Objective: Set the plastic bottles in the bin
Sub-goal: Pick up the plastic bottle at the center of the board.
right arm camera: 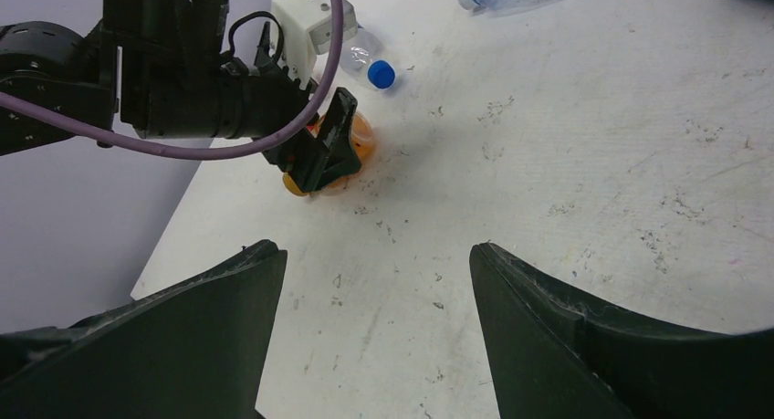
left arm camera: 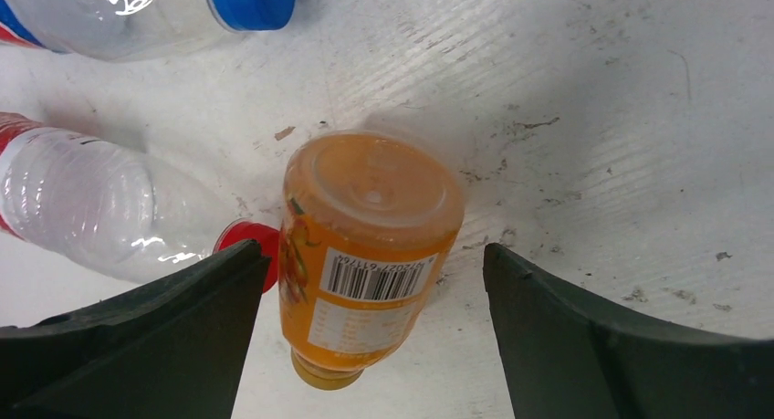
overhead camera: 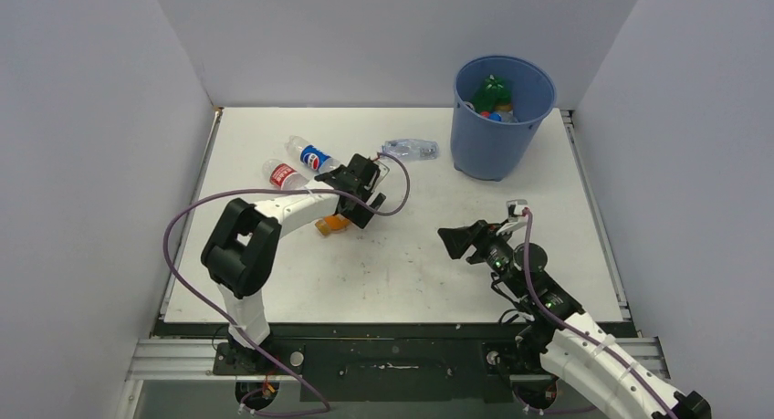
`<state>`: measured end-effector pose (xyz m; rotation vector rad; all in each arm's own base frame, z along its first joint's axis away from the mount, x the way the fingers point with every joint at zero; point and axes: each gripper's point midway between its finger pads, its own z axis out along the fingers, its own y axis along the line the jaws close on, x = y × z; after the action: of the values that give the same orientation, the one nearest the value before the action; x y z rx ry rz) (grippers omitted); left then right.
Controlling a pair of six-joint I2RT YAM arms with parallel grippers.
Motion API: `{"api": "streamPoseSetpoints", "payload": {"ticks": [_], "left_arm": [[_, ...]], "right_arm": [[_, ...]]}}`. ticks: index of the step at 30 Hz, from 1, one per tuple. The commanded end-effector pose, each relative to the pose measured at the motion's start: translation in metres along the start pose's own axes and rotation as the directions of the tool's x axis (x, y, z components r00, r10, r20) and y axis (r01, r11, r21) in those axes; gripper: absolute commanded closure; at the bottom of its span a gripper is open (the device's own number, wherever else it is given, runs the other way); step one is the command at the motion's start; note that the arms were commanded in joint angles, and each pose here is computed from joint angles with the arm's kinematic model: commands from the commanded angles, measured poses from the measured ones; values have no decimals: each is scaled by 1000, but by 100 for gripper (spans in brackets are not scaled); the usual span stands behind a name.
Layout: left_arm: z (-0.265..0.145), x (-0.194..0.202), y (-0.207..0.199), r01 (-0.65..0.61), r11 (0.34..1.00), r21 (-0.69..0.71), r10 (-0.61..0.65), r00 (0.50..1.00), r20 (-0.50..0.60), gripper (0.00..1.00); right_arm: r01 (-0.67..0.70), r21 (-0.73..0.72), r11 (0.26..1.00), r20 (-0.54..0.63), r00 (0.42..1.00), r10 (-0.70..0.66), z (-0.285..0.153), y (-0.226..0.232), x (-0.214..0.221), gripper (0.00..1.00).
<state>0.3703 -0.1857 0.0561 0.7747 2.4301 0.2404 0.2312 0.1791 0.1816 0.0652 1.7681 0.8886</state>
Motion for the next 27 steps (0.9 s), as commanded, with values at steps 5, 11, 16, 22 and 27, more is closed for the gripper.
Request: {"api": "streamPoseSetpoints", "payload": {"ticks": [5, 11, 16, 22, 27], "left_arm": [[10, -17, -12, 12, 998, 64, -15, 999, 44, 19], [2, -24, -14, 37, 996, 87, -45, 995, 88, 34], [-34, -49, -4, 90, 990, 104, -110, 974, 197, 51], [-119, -80, 5, 245, 933, 263, -336, 854, 397, 62], [-214, -97, -3, 321, 703, 635, -689, 529, 495, 72]], "right_arm": [[-8, -67, 998, 62, 998, 13, -10, 29, -32, 25], [-13, -88, 996, 75, 997, 20, -14, 37, -41, 25], [16, -98, 995, 88, 996, -8, -18, 47, -54, 25], [112, -167, 980, 99, 990, -96, -24, 64, -64, 19], [131, -353, 926, 51, 991, -121, -27, 93, -48, 7]]}}
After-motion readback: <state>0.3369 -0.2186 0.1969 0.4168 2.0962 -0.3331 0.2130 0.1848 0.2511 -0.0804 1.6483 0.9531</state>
